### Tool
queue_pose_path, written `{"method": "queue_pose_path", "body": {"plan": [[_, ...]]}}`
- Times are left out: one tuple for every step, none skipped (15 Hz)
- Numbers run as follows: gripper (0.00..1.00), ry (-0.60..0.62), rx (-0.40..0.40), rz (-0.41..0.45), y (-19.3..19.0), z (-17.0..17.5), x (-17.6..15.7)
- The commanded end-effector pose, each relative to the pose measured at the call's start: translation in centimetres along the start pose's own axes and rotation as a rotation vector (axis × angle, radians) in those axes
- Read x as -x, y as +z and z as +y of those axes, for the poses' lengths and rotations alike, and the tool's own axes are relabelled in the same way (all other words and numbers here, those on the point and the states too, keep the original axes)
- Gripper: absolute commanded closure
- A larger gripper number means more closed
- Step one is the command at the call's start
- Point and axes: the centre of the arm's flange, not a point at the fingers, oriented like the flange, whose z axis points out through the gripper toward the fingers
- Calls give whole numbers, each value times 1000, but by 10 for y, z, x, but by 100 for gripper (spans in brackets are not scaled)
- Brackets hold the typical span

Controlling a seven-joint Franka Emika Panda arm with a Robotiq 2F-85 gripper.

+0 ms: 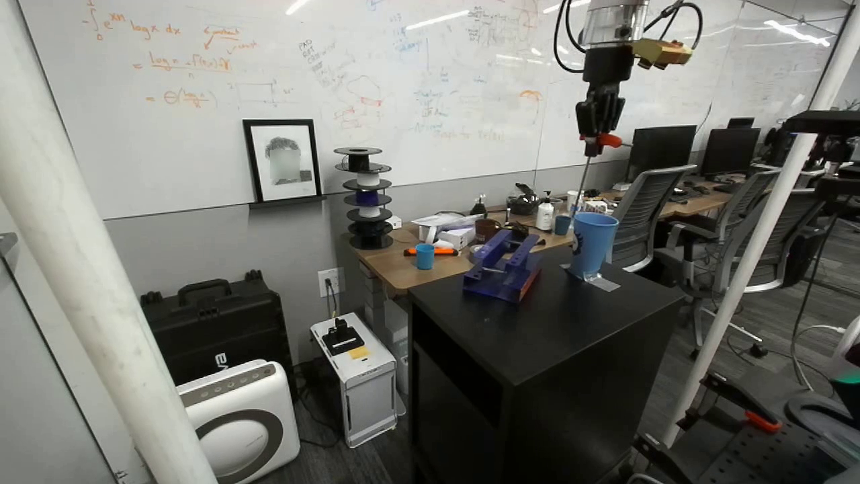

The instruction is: Remove the screwdriver from the object and put it in the cup

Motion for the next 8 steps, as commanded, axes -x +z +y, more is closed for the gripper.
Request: {"method": "queue_pose_path", "body": {"plan": [[87, 126, 6, 16, 6, 36, 10], [87, 142, 0, 14, 8, 43, 11], [87, 158, -3, 14, 10, 48, 10], [87, 169, -5, 11, 12, 51, 9], [87, 172, -11, 2, 16, 52, 6], [85, 172, -9, -6, 20, 51, 5], [56, 181, -8, -18, 26, 52, 3], [55, 186, -16, -30, 31, 53, 2]]}}
